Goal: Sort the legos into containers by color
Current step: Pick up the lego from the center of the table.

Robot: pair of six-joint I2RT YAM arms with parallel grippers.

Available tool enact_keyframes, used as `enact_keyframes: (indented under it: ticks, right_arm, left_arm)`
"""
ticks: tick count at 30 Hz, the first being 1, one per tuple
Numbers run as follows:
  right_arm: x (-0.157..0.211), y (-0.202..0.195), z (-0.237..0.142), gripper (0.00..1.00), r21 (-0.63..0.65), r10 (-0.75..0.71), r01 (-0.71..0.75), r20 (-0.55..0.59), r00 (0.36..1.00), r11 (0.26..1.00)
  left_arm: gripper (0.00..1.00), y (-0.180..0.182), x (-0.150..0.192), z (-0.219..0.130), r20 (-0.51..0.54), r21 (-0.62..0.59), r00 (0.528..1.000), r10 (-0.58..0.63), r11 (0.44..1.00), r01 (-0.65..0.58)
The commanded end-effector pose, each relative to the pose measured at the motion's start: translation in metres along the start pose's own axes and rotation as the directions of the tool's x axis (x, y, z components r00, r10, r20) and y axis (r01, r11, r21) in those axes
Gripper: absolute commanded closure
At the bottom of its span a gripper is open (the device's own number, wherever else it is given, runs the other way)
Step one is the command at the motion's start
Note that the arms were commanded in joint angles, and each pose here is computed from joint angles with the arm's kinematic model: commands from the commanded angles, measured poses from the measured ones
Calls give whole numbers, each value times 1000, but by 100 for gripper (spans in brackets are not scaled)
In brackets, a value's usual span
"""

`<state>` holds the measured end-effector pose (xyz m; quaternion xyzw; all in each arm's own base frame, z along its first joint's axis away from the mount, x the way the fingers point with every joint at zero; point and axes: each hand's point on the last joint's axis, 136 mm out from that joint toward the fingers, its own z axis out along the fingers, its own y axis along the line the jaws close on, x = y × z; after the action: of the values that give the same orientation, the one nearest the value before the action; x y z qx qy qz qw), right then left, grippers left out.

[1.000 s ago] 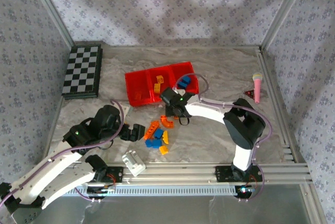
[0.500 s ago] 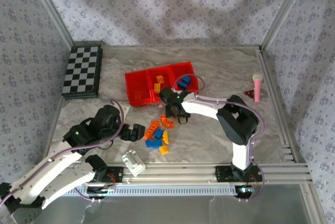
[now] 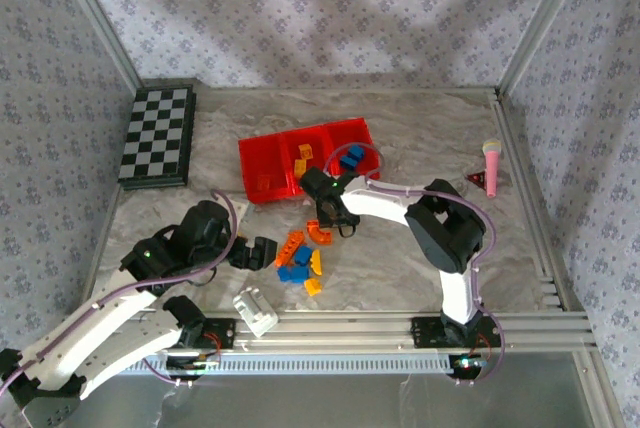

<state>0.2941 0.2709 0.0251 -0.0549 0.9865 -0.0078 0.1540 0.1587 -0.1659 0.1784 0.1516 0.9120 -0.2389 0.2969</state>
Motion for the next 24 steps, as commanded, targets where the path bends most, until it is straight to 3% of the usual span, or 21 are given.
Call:
enact_keyframes:
  ticks: [1,17,24]
  right_arm:
    - [2,-4,1,47,13,-28,28,-28,999,1000]
    - [-3,2,-15,68,7,-79,79,-1,997,997]
    - [-45,26,-75,70,-54,-153,164,160,975,985]
  left_arm:
    - [0,-1,-2,0,12,2,1000,11,1000,-11]
    - [0,0,-3,-2,19,-2,1000,10,1000,-10]
    - [0,-1,-6,-8,51,6,999,12,1000,-12]
